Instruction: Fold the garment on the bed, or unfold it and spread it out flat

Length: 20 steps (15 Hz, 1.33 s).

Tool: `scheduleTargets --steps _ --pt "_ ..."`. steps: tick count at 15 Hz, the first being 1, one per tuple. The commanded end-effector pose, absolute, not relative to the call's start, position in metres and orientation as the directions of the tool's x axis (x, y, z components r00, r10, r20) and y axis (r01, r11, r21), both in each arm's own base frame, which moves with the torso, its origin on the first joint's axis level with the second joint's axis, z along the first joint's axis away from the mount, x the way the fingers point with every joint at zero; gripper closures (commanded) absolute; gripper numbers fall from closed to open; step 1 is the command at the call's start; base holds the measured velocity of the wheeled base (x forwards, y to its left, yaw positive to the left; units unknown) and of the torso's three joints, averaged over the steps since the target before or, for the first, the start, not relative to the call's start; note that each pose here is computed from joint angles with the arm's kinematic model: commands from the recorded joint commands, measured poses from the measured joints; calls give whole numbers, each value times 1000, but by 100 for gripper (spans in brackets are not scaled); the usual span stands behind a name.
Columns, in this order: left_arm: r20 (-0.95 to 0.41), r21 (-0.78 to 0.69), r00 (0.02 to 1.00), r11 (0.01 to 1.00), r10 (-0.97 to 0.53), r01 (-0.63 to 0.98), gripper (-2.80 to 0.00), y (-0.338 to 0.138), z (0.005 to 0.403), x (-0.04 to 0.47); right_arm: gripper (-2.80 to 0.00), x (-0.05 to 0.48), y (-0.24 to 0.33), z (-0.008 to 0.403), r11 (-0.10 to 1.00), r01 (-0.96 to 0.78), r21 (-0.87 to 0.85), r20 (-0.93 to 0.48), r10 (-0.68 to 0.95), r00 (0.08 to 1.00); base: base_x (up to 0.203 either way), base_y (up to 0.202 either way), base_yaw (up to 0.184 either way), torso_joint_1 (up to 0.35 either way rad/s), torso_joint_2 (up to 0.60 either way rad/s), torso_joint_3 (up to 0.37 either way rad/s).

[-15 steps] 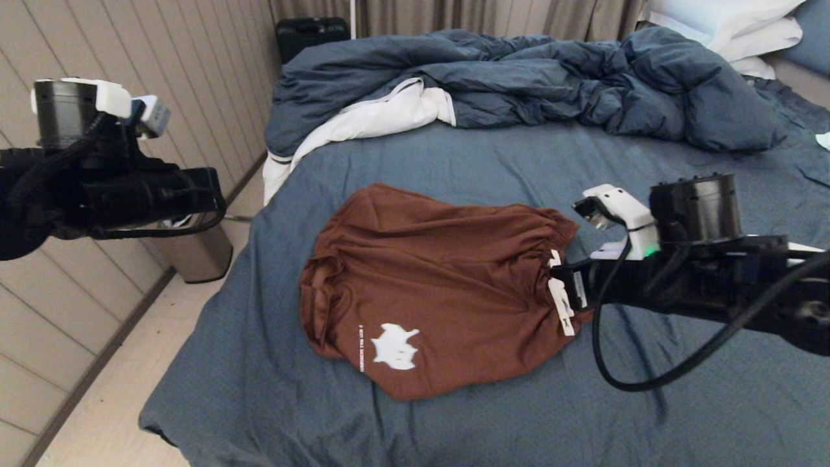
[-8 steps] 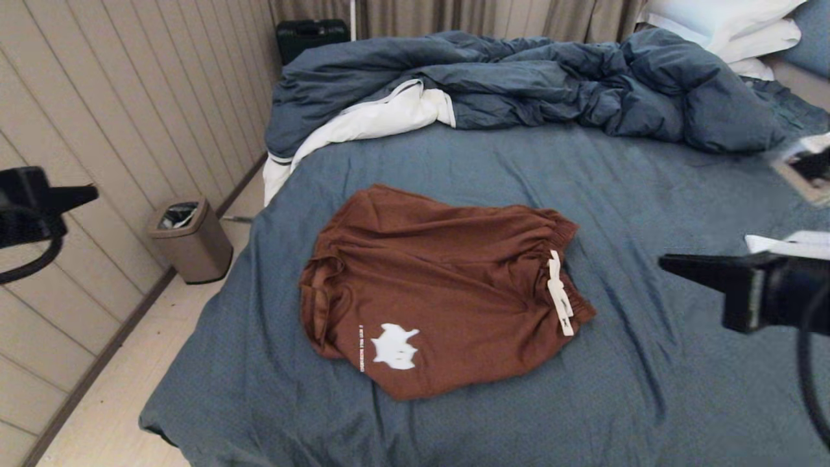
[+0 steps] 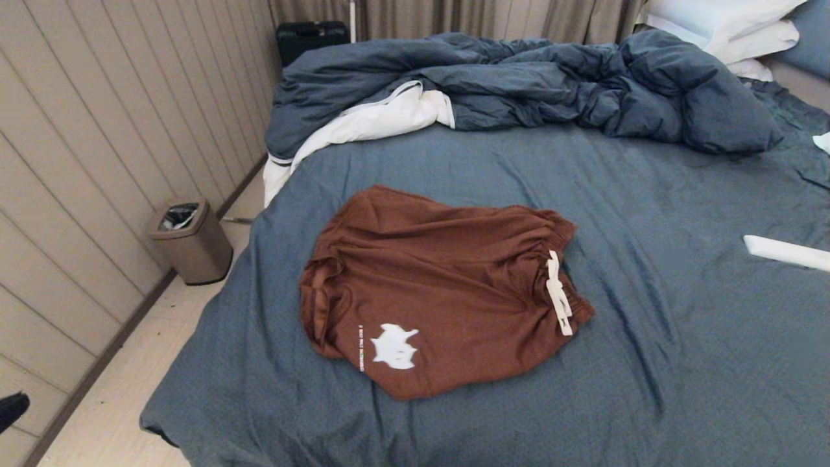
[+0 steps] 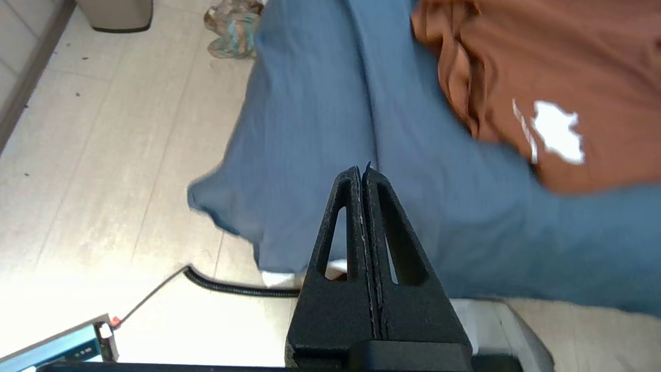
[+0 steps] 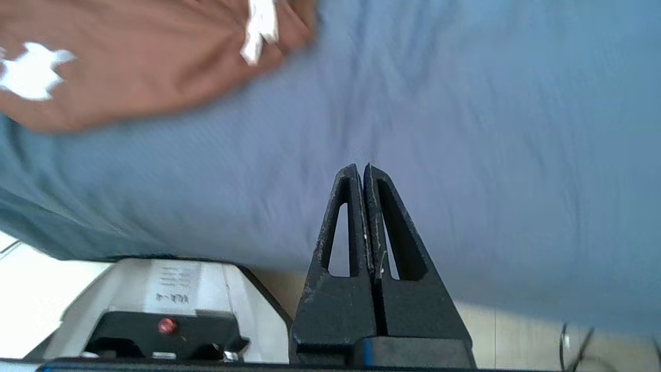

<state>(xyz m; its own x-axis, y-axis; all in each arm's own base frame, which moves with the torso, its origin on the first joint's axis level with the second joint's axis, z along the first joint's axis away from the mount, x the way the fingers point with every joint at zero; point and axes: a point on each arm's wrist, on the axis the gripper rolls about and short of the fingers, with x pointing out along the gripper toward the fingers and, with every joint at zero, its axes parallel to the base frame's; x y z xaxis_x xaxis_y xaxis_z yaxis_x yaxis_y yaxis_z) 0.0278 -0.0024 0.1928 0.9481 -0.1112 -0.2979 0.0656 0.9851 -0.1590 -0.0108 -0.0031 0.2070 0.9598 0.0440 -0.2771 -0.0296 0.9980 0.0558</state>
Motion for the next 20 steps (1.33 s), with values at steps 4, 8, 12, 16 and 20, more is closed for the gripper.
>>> scheduleTargets --steps 4,8,12,16,20 --pt "-182 -92 979 993 -92 76 0 -3 132 -19 0 -63 1 133 997 -59 42 -97 63 993 0 0 0 0 0 0" --pt "-50 0 996 997 -73 73 0 -2 88 -28 0 -31 -1 90 999 34 -22 -33 -35 999 0 0 0 0 0 0" --pt "-5 27 1000 1000 12 -12 0 0 75 -23 0 -23 0 82 1000 20 0 56 -20 998 0 0 0 0 0 0" --pt "0 -6 1000 1000 17 -17 0 0 76 -23 0 -23 0 78 1000 8 5 25 -8 1000 0 0 0 0 0 0" --pt "3 -29 1000 999 14 -14 0 0 76 -23 0 -23 0 78 1000 18 10 23 -18 1000 0 0 0 0 0 0"
